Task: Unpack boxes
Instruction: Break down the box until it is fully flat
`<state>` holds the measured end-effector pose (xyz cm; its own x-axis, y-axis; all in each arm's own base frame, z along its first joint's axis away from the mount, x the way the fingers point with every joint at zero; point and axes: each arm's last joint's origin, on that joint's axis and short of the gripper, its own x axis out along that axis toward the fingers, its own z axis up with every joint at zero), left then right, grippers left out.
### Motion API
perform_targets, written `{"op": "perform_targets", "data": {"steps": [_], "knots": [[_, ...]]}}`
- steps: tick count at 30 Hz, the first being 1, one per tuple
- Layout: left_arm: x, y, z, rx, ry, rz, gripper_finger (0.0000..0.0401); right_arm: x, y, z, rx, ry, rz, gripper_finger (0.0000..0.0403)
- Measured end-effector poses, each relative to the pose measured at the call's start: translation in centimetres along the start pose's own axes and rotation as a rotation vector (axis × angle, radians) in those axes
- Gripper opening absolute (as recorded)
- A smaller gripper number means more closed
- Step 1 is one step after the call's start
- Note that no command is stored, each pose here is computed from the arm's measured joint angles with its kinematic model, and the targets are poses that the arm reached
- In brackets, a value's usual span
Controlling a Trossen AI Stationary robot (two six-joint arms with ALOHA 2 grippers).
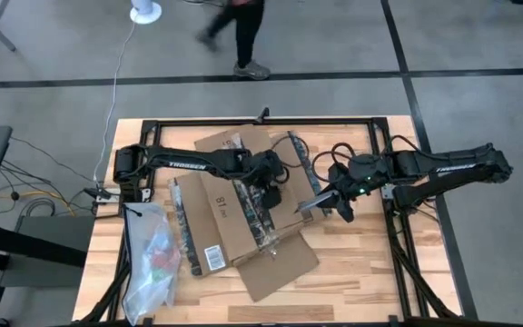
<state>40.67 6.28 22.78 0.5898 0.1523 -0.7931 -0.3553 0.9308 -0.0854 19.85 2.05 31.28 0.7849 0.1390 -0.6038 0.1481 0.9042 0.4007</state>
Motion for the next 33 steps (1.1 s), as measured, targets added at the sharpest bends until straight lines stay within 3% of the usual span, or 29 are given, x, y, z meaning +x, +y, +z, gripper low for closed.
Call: {"op": "perform_targets", "data": {"steps": [3,7,10,14,19,25,28,33], "knots": [[0.1,1.4,0.3,-0.118,-0.015,0.060,0.0242,0.0,0.1,-0.1,0.038,-0.012,-0.022,0.0116],[0.0,2.8,0.9,-0.167,-0.032,0.084,0.0242,0.2,0.7,-0.3,0.075,-0.012,-0.011,0.0116],[-0.6,4.0,2.1,-0.143,-0.064,0.121,0.0242,0.8,1.5,-0.7,0.084,0.016,0.014,0.0116],[-2.8,3.9,3.6,0.012,-0.046,0.126,0.0242,2.1,2.5,-1.2,0.081,0.053,0.028,0.0116],[-9.1,0.4,4.6,0.202,0.031,0.075,0.0242,3.7,3.7,-1.6,0.106,0.082,0.054,0.0116],[-13.7,-6.1,0.4,0.439,0.216,0.011,0.0242,3.9,5.9,-2.1,0.182,0.038,0.135,0.0116],[-14.6,-8.2,-2.0,0.459,0.296,0.059,0.0242,3.9,6.5,-2.7,0.198,0.026,0.102,0.0116],[-13.3,-11.9,-6.5,0.411,0.375,0.059,0.0242,5.0,6.6,-3.9,0.181,0.061,-0.017,0.0116]]}}
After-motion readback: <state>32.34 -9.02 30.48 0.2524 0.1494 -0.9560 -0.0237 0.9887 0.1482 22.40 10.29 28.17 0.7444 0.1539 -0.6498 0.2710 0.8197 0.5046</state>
